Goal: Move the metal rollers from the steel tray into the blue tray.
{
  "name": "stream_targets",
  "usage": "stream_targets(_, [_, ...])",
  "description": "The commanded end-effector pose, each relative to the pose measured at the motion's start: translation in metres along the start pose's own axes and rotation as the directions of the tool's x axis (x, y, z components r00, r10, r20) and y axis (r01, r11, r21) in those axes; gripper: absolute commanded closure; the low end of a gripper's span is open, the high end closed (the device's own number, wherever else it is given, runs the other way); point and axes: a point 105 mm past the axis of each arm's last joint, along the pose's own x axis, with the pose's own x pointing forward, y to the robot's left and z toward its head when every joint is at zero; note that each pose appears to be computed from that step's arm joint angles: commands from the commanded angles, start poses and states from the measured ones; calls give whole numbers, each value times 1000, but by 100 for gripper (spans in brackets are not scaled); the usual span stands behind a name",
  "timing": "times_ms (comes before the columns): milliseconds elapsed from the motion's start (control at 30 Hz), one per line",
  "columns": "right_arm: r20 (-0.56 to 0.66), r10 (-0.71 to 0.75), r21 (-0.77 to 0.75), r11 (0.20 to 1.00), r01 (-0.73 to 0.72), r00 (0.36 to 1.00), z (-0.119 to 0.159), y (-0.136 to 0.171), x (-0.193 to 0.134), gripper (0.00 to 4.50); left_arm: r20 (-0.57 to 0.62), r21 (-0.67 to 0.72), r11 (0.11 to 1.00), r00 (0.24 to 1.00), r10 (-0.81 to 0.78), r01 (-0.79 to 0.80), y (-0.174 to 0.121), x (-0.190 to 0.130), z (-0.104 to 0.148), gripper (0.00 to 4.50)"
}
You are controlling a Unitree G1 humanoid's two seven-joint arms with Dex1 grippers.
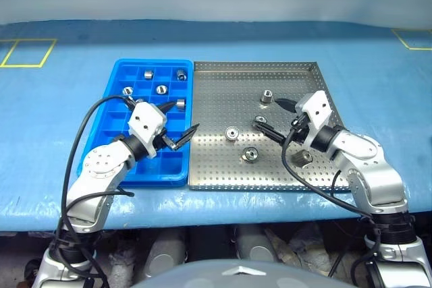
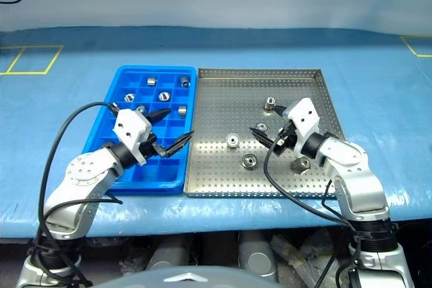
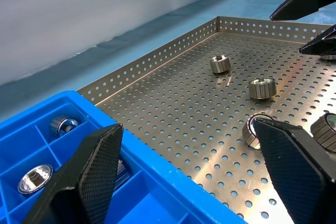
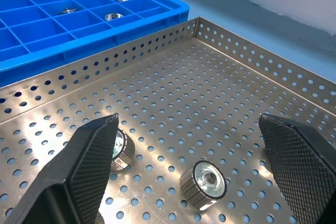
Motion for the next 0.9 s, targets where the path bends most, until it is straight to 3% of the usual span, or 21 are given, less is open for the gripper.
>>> stream_targets(33, [28,-12,-35,999,13,1000,10,-4,-1,2,47,34,999,999,13,-14,0,2,13,16])
stream_targets(900, [-1,-7,-36,999,7,1000,5,-4,-1,2,31,50,991,992,119,-121,14,14,13,16])
